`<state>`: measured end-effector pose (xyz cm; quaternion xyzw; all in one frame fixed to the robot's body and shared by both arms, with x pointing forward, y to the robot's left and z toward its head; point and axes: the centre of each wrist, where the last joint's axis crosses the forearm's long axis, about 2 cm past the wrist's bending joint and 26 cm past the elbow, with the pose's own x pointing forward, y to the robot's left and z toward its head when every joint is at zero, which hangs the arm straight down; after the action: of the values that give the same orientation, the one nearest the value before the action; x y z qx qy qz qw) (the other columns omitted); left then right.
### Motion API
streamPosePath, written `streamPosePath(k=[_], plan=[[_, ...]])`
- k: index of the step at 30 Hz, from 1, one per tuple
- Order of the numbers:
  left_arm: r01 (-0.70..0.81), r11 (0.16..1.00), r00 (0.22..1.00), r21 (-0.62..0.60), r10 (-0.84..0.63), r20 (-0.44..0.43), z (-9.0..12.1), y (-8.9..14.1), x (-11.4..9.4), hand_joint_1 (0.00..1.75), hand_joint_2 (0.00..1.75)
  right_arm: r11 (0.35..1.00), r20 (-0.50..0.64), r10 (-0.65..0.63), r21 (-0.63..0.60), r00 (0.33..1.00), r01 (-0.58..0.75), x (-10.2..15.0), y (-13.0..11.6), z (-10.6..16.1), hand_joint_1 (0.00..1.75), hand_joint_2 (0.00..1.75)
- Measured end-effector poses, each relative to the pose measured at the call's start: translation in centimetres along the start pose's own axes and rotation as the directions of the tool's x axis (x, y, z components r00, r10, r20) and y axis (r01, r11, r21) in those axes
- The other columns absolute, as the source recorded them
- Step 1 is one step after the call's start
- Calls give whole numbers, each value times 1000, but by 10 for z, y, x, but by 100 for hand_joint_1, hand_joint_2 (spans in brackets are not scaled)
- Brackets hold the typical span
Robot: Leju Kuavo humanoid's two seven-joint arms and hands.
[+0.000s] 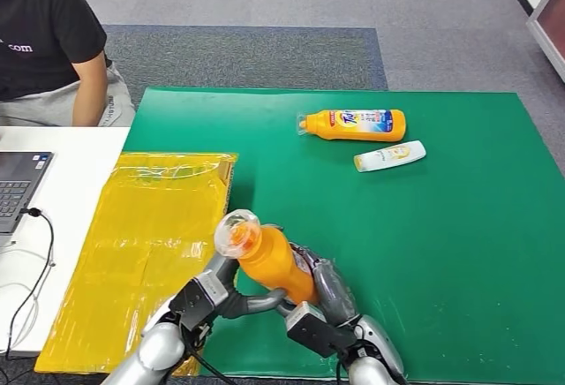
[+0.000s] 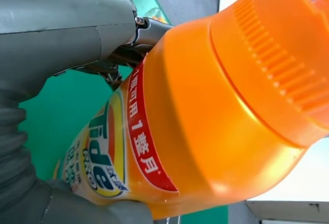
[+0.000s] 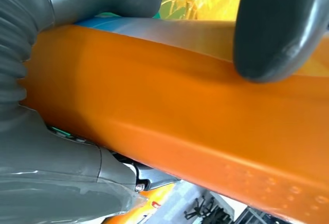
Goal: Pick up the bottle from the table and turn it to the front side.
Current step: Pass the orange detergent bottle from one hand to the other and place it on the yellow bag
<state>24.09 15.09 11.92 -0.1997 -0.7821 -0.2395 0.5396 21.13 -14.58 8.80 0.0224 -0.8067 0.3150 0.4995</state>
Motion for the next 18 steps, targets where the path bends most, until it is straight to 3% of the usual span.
streamPosePath(k=[7, 9, 10, 11, 14, 15, 18], plan=[[14, 1000, 999, 11, -14, 42, -2, 3, 1, 175, 175, 1000, 11, 6, 3, 1000, -6, 0, -1, -2, 175, 175], [20, 1000, 998, 16, -21, 52, -1, 4, 1, 175, 175, 1000, 15, 10, 3, 1000, -10, 0, -1, -2, 166, 175], [23, 1000, 998, 18, -24, 58, -1, 4, 1, 175, 175, 1000, 18, 11, 4, 1000, -12, 1, -1, -3, 156, 175], [25, 1000, 998, 18, -26, 65, -1, 5, 1, 175, 175, 1000, 22, 13, 4, 1000, -14, 1, -1, -3, 128, 175], [38, 999, 996, 16, -39, 81, 1, 8, 3, 175, 175, 1000, 30, 16, 6, 999, -16, 2, -1, -5, 16, 175], [47, 999, 995, 14, -48, 84, 1, 9, 3, 175, 175, 1000, 30, 16, 5, 999, -16, 2, -1, -5, 0, 175], [80, 997, 993, 10, -81, 90, 2, 13, 6, 175, 175, 1000, 24, 13, 1, 1000, -13, 2, 0, -3, 0, 175]])
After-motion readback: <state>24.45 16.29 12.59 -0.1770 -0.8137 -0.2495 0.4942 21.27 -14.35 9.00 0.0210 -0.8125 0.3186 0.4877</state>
